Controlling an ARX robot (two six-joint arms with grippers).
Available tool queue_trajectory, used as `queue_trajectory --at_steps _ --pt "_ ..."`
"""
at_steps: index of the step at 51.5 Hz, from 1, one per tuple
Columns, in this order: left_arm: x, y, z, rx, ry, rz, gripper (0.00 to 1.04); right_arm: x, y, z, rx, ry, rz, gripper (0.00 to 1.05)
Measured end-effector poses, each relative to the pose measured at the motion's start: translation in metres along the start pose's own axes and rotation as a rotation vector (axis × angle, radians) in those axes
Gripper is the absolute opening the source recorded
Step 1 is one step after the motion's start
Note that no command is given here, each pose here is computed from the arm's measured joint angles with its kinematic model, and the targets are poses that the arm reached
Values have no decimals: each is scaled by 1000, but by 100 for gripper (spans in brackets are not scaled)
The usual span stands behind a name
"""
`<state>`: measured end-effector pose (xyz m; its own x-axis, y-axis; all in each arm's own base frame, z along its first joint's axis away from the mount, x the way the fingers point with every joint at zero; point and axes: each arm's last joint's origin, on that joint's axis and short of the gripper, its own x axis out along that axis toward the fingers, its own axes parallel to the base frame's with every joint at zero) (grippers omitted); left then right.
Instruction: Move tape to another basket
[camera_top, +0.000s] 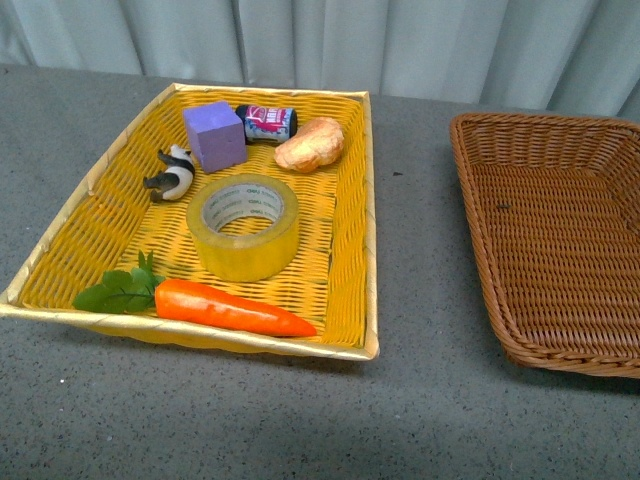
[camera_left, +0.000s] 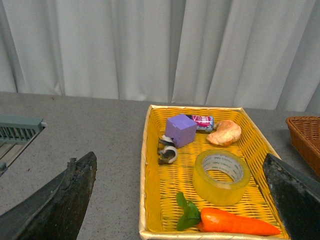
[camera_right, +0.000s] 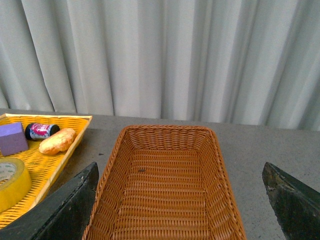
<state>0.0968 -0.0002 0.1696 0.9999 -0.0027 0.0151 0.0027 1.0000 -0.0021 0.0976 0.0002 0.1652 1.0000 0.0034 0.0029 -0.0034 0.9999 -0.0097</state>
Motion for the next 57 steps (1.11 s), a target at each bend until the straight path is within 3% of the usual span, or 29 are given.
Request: queue_trajectory --at_steps 55,57 --pt "0 0 0 0 0 0 98 0 0 0 0 0 0 96" --pt "0 0 -1 -31 58 74 98 0 0 0 0 0 0 96"
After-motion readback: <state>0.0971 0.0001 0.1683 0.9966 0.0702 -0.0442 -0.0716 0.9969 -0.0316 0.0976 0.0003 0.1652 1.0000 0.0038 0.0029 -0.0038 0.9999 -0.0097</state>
